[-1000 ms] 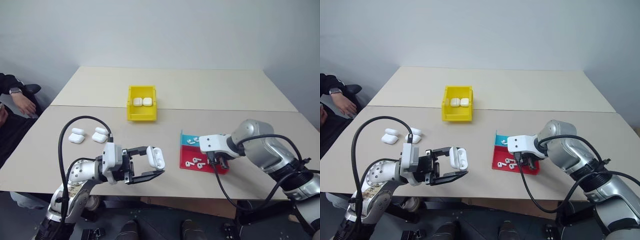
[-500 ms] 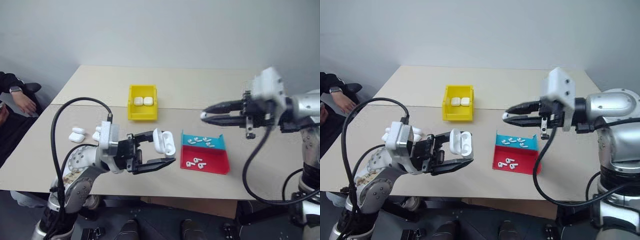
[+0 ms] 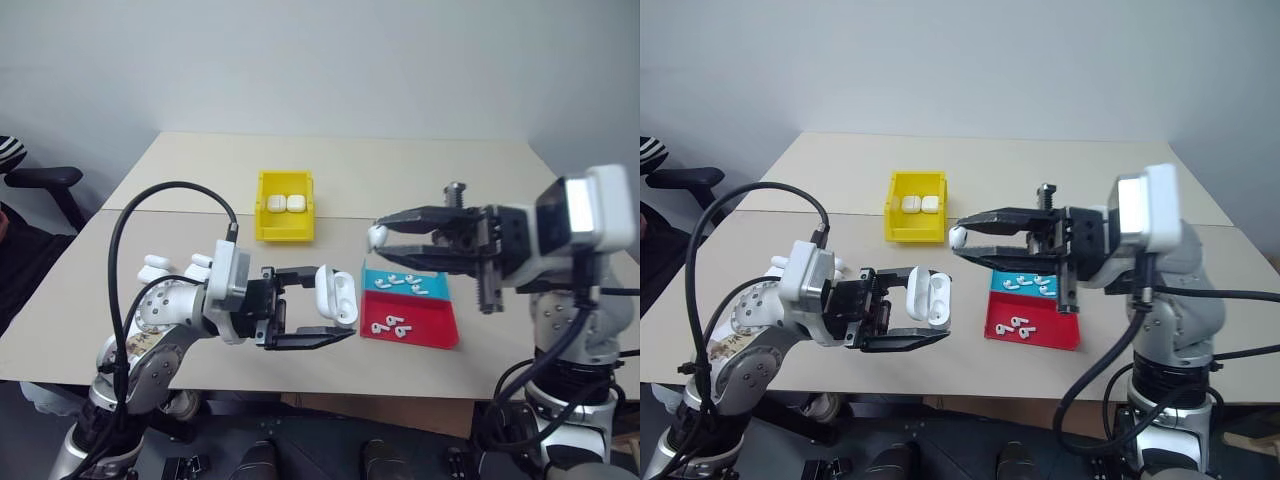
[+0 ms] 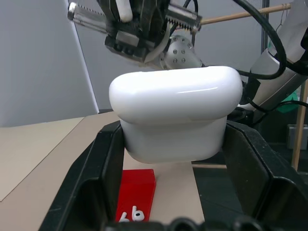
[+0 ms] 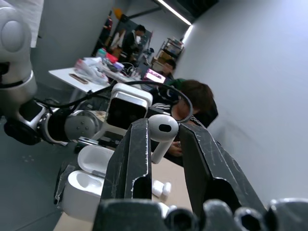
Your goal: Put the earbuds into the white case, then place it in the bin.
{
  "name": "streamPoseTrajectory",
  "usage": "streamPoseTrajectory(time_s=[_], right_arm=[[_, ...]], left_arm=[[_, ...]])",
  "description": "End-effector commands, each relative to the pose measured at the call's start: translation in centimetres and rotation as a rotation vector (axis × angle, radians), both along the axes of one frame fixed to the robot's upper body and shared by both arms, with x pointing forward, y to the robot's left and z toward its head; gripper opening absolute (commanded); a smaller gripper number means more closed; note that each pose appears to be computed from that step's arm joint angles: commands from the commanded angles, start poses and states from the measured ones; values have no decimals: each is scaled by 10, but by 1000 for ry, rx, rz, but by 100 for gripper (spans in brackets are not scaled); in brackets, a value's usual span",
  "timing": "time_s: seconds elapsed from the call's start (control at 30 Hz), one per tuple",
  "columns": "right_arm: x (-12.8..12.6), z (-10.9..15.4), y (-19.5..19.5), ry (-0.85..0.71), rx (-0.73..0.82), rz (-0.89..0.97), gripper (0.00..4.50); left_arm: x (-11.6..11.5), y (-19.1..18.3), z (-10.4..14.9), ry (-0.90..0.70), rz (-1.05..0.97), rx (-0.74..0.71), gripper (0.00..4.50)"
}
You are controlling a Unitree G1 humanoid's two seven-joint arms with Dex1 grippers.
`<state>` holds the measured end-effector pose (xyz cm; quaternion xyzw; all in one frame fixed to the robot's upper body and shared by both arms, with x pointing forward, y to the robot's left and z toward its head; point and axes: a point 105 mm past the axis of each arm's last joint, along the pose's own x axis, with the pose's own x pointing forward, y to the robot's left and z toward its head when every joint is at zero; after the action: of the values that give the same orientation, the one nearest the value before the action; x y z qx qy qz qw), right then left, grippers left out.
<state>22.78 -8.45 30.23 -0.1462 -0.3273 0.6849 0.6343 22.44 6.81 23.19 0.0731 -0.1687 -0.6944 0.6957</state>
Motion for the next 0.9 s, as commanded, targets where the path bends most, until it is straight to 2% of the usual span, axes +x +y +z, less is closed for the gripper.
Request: streamPoseTrajectory(time_s=[0.03, 0.37, 0.9], right_arm=[[-2, -3, 7, -51, -1, 27, 71], [-1, -16, 15, -48, -44, 58, 71], [12, -31, 20, -83, -87, 10, 71]], left_arm=[[-4, -2, 7, -41, -4, 1, 278], [-5, -2, 8, -49, 3, -5, 278], [-4, -2, 7, -44, 8, -11, 278]])
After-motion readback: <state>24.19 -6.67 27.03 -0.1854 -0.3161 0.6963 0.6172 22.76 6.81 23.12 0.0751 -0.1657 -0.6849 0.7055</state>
